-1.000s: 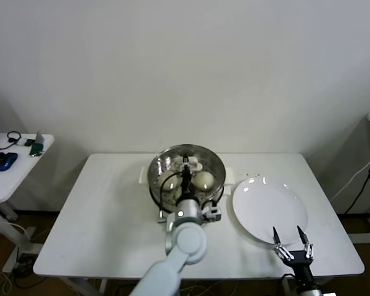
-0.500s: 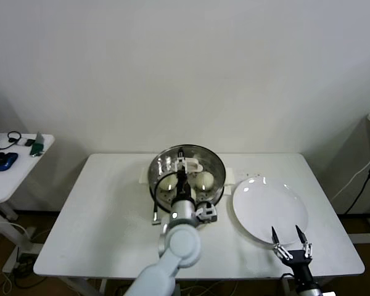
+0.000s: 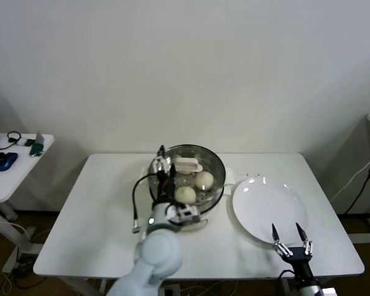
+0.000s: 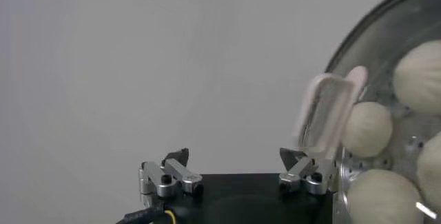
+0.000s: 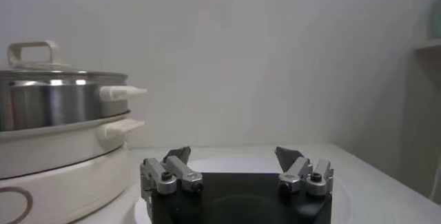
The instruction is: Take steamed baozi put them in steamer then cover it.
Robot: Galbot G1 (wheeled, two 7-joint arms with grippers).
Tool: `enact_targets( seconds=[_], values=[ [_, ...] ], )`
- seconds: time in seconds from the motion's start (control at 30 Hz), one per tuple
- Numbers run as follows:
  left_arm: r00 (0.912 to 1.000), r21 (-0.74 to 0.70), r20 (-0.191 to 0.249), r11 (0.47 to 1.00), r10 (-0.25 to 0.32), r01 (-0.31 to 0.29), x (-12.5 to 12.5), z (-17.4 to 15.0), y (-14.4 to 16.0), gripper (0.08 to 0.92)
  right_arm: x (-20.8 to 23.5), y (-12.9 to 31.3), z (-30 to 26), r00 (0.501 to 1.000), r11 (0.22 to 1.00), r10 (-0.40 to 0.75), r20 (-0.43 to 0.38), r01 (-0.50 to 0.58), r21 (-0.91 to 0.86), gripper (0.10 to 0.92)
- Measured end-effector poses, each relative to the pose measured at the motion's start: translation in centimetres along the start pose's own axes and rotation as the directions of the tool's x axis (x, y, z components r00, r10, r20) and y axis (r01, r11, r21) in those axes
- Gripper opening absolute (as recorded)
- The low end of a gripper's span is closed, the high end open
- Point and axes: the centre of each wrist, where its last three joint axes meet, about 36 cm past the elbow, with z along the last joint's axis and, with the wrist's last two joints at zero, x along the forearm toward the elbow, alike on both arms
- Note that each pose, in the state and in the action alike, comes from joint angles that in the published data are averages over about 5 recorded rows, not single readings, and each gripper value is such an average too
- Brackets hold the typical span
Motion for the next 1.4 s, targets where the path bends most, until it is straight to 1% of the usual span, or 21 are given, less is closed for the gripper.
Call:
enact_targets(
  seconds=[0.07, 0.17, 0.27, 0.33, 0.37, 0.43, 0.53, 0.6, 0.67, 0.77, 0.9, 1.03, 1.2, 1.4],
  values=[
    [0.9998, 0.077, -0.02, 0.997, 0.009, -0.007, 0.2, 1.5, 1.1, 0.823, -0.2, 0.1, -0.2, 1.0, 1.0, 0.01, 0.001, -0.01, 0.0, 0.823],
    [0.997, 0.207, -0.066, 0.978, 0.039, -0.025, 0.1, 4.3, 2.6, 0.823, -0.4, 0.2, -0.6, 1.0, 1.0, 0.023, 0.002, -0.023, 0.001, 0.823],
    [0.9908, 0.343, -0.103, 0.938, 0.088, -0.048, 0.0, 7.7, 3.8, 0.823, -0.6, 0.4, -0.8, 1.0, 1.0, 0.031, 0.005, -0.031, 0.002, 0.823],
    [0.9872, 0.432, -0.104, 0.899, 0.121, -0.065, 0.0, 10.1, 4.3, 0.823, -0.7, 0.5, -0.8, 0.999, 0.999, 0.035, 0.006, -0.035, 0.003, 0.823],
    [0.986, 0.477, -0.097, 0.876, 0.136, -0.074, 0.1, 11.3, 4.4, 0.823, -0.7, 0.5, -0.8, 0.999, 0.999, 0.037, 0.006, -0.037, 0.003, 0.823],
    [0.9851, 0.563, -0.066, 0.821, 0.159, -0.094, 0.4, 13.6, 4.3, 0.823, -0.8, 0.7, -0.8, 0.999, 0.999, 0.041, 0.007, -0.041, 0.004, 0.823],
    [0.985, 0.68, 0.005, 0.722, 0.173, -0.13, 1.1, 16.8, 3.3, 0.823, -0.9, 0.9, -0.7, 0.999, 0.999, 0.046, 0.005, -0.046, 0.005, 0.823],
    [0.9844, 0.743, 0.05, 0.653, 0.169, -0.149, 1.8, 18.7, 2.2, 0.823, -0.9, 0.9, -0.6, 0.999, 0.999, 0.049, 0.003, -0.049, 0.007, 0.823],
    [0.984, 0.792, 0.084, 0.588, 0.157, -0.162, 2.5, 20.4, 0.8, 0.823, -1.0, 1.0, -0.5, 0.999, 0.999, 0.052, 0.002, -0.052, 0.008, 0.823],
    [0.9848, 0.846, 0.113, 0.507, 0.132, -0.165, 3.5, 22.6, -1.4, 0.823, -1.0, 0.9, -0.4, 0.999, 0.999, 0.053, 0.0, -0.053, 0.01, 0.823],
    [0.9874, 0.892, 0.116, 0.426, 0.107, -0.151, 4.7, 24.8, -4.4, 0.823, -1.2, 0.9, -0.3, 0.999, 0.999, 0.051, 0.002, -0.051, 0.012, 0.823],
    [0.989, 0.919, 0.108, 0.369, 0.102, -0.138, 5.9, 26.2, -7.0, 0.823, -1.2, 1.0, -0.3, 0.999, 0.999, 0.047, 0.0, -0.047, 0.009, 0.823],
    [0.9902, 0.937, 0.099, 0.326, 0.099, -0.126, 7.3, 27.0, -9.1, 0.823, -1.3, 1.1, -0.1, 0.999, 0.999, 0.042, -0.003, -0.042, 0.008, 0.823],
    [0.9909, 0.948, 0.091, 0.295, 0.099, -0.117, 8.7, 27.4, -10.7, 0.823, -1.4, 1.1, -0.1, 0.999, 0.999, 0.04, 0.001, -0.04, 0.009, 0.823]
  ],
)
